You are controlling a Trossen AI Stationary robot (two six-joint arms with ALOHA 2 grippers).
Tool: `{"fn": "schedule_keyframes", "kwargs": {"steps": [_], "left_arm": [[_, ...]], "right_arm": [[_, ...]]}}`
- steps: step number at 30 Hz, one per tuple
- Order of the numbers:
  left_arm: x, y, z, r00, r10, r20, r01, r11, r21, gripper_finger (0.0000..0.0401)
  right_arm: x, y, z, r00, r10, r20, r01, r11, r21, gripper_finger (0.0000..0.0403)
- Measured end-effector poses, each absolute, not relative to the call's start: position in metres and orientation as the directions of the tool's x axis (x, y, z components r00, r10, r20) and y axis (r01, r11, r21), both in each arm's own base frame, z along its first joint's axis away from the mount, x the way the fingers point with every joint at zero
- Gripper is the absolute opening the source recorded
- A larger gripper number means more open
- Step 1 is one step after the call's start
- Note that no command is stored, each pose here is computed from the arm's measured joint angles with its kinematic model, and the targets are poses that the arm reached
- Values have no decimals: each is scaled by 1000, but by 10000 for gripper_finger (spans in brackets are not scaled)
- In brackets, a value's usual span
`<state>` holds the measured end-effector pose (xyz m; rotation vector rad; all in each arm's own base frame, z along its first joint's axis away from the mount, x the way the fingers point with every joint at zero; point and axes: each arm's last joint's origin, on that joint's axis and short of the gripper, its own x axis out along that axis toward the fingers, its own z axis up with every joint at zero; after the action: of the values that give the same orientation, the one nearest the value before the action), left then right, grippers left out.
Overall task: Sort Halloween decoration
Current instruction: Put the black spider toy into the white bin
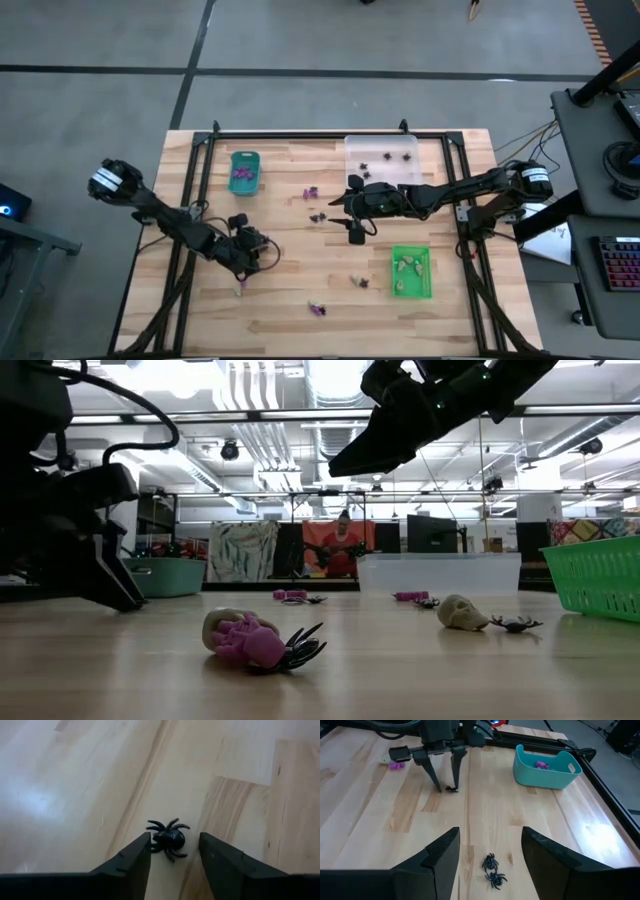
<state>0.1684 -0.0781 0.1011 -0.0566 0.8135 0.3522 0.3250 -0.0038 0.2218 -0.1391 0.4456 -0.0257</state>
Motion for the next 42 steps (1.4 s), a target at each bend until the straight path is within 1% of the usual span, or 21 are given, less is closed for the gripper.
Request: {"fn": "schedule_keyframes", "kwargs": {"steps": [3,6,14,19,22,24,27,31,34,37,40,42], "left_arm": [[170,-79,98,627,295,-720,-332,938,96,143],[170,-79,95,622,300,-723,-333,937,103,124],[170,-79,95,619,294,-728,-332,938,97,49],[171,-79,100,647,294,-704,-343,936,76,7],[174,-81,107,679,271,-682,-340,940,35,4],[178,-83,116,726,246,-642,-323,946,-3,2],[185,-87,133,816,203,-541,-286,956,-73,1],[194,-91,152,909,159,-384,-225,965,-133,0],[197,-93,160,938,149,-313,-205,967,-154,0],[200,-95,164,953,142,-268,-192,967,-167,0],[202,-96,166,964,140,-228,-182,968,-173,0],[204,-97,168,970,139,-197,-174,969,-176,0]], "right_arm": [[325,-4,222,902,-55,-428,-6,990,-140,203],[325,-4,222,902,-55,-428,-6,990,-141,203],[325,-4,222,902,-56,-428,-5,990,-140,203],[325,-4,222,902,-55,-428,-5,990,-140,203],[325,-3,222,903,-40,-428,-19,991,-133,203],[326,-2,221,908,-8,-420,-47,992,-119,203],[334,1,216,920,73,-384,-119,988,-95,203],[350,7,203,936,201,-287,-236,967,-93,203],[360,8,192,951,222,-215,-247,964,-100,203],[370,8,183,955,234,-183,-255,961,-104,203],[383,10,180,942,290,-170,-308,948,-85,203],[391,11,177,937,302,-177,-319,945,-74,203]]}}
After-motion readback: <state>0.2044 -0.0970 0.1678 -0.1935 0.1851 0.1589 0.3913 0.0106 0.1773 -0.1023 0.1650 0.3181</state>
